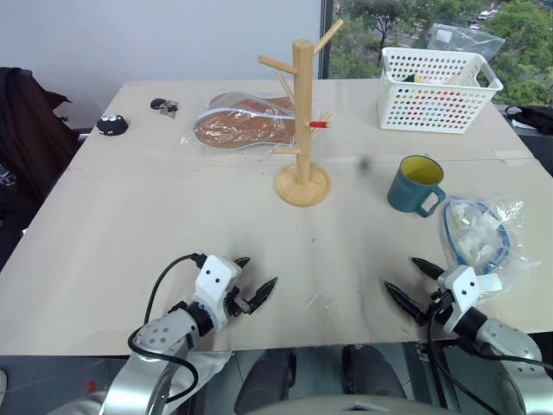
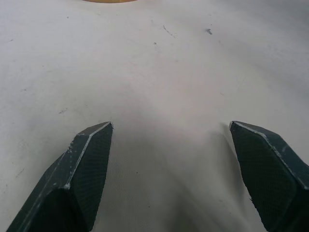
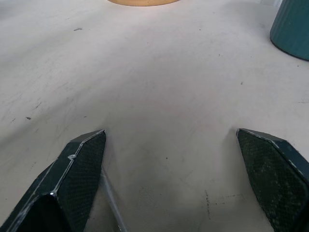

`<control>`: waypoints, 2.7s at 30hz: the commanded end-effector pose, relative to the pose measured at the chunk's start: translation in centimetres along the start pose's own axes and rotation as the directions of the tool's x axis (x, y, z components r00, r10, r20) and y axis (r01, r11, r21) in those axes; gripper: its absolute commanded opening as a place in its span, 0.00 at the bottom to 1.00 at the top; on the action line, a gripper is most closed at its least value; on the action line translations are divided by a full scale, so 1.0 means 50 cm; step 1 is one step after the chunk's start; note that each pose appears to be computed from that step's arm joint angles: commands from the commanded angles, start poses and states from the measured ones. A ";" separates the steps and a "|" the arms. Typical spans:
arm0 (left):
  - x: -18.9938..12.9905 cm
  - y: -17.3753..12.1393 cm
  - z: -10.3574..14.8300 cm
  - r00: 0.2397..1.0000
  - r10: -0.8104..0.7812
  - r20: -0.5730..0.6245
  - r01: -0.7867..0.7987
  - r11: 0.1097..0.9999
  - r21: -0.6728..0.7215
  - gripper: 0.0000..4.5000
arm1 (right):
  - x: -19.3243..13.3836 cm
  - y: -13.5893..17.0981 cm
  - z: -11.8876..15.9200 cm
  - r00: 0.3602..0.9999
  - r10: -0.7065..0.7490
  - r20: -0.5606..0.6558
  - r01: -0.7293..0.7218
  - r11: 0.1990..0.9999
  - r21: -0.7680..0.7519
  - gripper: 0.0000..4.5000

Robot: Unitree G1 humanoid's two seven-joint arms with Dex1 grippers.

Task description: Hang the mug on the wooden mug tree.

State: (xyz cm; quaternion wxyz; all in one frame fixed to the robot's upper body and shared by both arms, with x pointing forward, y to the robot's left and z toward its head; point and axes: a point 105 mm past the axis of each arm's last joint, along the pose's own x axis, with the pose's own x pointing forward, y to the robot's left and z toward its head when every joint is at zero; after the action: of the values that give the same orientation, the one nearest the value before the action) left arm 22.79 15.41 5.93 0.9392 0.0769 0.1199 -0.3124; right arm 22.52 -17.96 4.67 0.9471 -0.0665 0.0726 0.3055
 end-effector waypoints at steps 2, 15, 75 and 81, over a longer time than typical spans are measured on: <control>0.005 -0.003 0.017 0.999 -0.003 0.036 0.003 1.000 0.011 0.89 | 0.001 -0.003 -0.014 1.000 -0.007 -0.027 0.007 1.000 0.004 0.97; -0.002 0.014 0.013 0.999 0.028 0.038 -0.028 1.000 0.001 0.89 | -0.005 -0.011 -0.013 0.999 -0.016 -0.034 0.016 1.000 -0.008 0.97; 0.091 -0.056 0.319 0.863 -0.427 0.269 0.331 0.882 0.336 0.89 | 0.101 -0.189 0.120 0.747 -0.641 0.177 0.635 0.766 0.095 0.97; 0.089 -0.045 0.322 0.873 -0.403 0.275 0.297 0.886 0.355 0.89 | 0.106 -0.211 0.116 0.723 -0.663 0.192 0.659 0.746 0.095 0.97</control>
State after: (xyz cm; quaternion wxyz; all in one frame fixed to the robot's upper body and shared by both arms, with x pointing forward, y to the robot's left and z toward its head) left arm 27.68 7.11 18.84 0.8459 0.1334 -0.0557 -0.5134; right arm 33.36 -21.87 8.63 0.9985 -0.0381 -0.0203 -0.0348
